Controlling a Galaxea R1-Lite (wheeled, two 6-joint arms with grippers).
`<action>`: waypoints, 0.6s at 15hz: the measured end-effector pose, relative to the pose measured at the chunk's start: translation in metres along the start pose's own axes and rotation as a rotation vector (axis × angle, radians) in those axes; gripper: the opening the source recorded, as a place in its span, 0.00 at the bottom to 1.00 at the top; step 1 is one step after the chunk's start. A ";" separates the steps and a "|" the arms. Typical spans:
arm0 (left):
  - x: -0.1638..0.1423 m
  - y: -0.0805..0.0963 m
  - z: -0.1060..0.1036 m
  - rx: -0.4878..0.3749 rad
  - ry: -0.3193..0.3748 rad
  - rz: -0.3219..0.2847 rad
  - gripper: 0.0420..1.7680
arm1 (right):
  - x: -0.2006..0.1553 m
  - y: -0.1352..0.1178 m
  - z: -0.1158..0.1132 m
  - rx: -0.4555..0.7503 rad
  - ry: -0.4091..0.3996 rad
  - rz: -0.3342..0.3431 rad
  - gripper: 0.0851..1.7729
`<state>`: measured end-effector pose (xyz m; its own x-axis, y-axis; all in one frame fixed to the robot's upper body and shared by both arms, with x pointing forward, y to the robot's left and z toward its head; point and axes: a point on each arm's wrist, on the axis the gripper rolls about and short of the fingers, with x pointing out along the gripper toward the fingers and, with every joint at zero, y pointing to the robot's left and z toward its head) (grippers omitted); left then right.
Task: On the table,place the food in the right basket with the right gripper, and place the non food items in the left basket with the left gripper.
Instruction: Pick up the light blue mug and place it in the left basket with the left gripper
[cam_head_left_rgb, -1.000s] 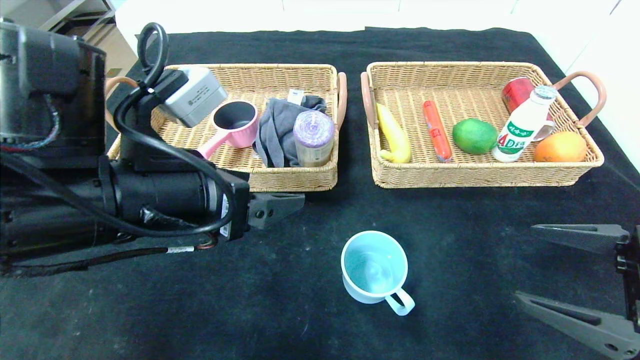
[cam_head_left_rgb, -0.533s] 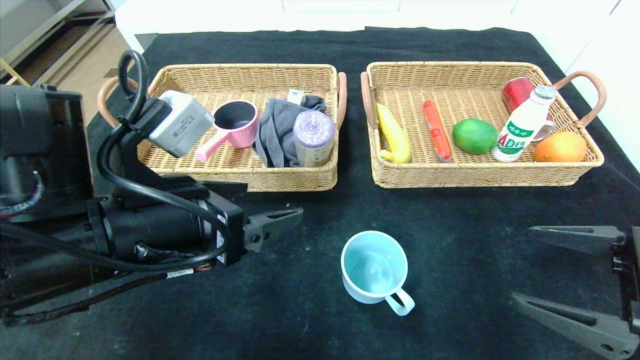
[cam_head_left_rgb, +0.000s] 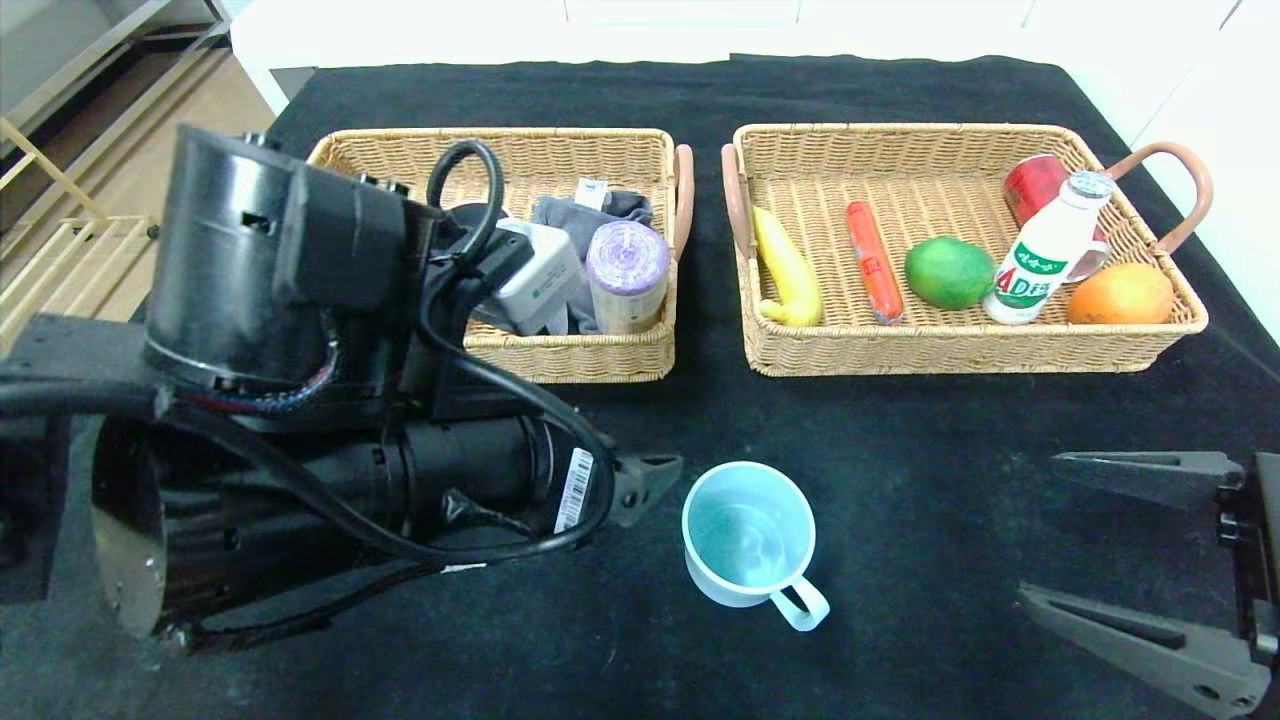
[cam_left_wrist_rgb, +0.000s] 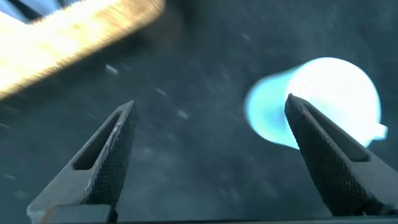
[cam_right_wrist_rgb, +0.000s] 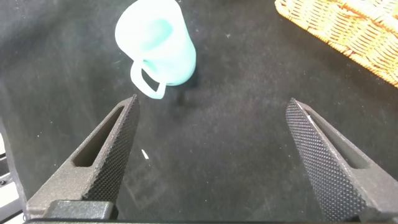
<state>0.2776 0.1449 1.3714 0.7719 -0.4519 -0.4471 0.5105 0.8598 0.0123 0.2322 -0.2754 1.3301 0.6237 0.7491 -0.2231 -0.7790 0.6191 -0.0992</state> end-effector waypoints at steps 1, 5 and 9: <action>-0.002 -0.004 0.007 -0.032 0.033 -0.006 0.97 | 0.000 0.000 0.000 0.000 0.000 0.000 0.96; -0.005 -0.020 0.028 -0.098 0.187 -0.012 0.97 | 0.000 0.000 0.000 0.001 0.001 -0.001 0.96; 0.017 -0.040 0.029 -0.071 0.215 0.012 0.97 | 0.000 0.000 0.000 0.000 0.000 -0.001 0.96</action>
<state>0.2808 0.0960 1.3890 0.6754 -0.3867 -0.6280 0.4680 0.8828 -0.0404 0.2320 -0.2755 1.3300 0.6242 0.7487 -0.2230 -0.7786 0.6196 -0.0994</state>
